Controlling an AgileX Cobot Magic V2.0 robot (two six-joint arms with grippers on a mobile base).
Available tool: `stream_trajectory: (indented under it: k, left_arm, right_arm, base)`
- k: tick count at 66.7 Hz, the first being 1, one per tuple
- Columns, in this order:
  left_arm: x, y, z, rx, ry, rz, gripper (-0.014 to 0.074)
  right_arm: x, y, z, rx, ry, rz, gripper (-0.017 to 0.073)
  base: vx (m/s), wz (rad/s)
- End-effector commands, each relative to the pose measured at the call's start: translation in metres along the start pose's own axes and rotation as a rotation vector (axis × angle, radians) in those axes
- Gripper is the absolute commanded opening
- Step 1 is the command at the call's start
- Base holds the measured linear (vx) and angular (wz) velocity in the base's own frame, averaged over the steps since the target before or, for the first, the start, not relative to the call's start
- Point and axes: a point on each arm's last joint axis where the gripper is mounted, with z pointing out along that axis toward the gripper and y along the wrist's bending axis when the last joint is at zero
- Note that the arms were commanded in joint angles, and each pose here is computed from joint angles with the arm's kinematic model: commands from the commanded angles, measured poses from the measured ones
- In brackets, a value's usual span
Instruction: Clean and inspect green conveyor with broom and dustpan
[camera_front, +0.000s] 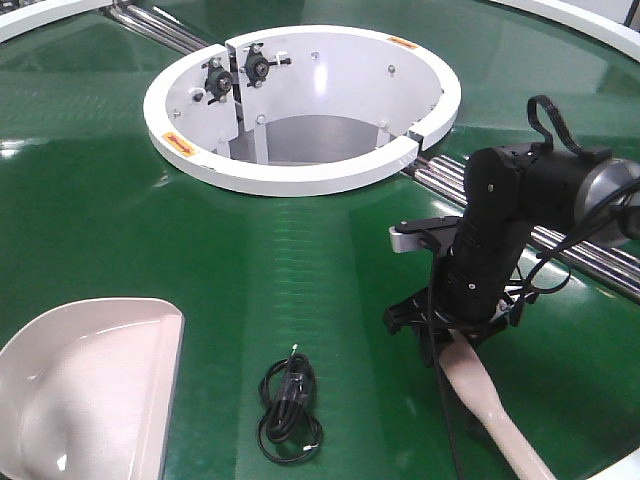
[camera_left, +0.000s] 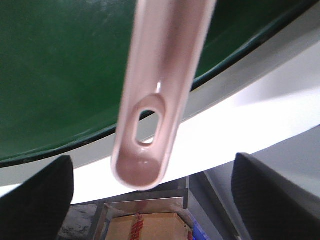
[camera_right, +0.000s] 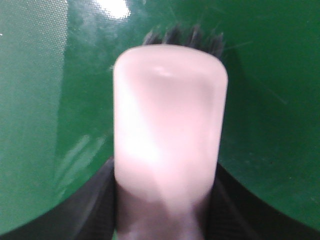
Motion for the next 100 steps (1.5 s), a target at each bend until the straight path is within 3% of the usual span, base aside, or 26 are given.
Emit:
stream_trajectory:
  k: [1, 11, 28, 66, 81, 100]
  left_arm:
    - [0.007, 0.009, -0.012, -0.057, -0.001, -0.038, 0.0589]
    - [0.006, 0.021, -0.014, -0.071, -0.006, -0.044, 0.0589]
    - [0.0, 0.025, -0.004, -0.015, 0.002, -0.026, 0.0589]
    - [-0.007, 0.032, 0.016, 0.054, 0.054, 0.066, 0.0557]
    - [-0.008, 0.032, 0.018, 0.075, 0.053, 0.074, 0.0395]
    - [-0.009, 0.029, 0.018, 0.099, 0.043, 0.071, 0.0032]
  right_arm:
    - [0.002, 0.002, -0.024, -0.004, -0.067, -0.004, -0.0005]
    - [0.002, 0.002, -0.024, -0.004, -0.068, -0.004, -0.0005]
    - [0.002, 0.002, -0.024, -0.004, -0.068, -0.004, -0.0005]
    - [0.002, 0.002, -0.024, -0.004, -0.068, -0.004, -0.0005]
    - [0.002, 0.002, -0.024, -0.004, -0.068, -0.004, -0.0005]
    - [0.002, 0.002, -0.024, -0.004, -0.068, -0.004, -0.0005]
  base:
    - [0.0, 0.0]
    - [0.0, 0.0]
    - [0.0, 0.0]
    - [0.0, 0.0]
    - [0.0, 0.0]
    - [0.0, 0.0]
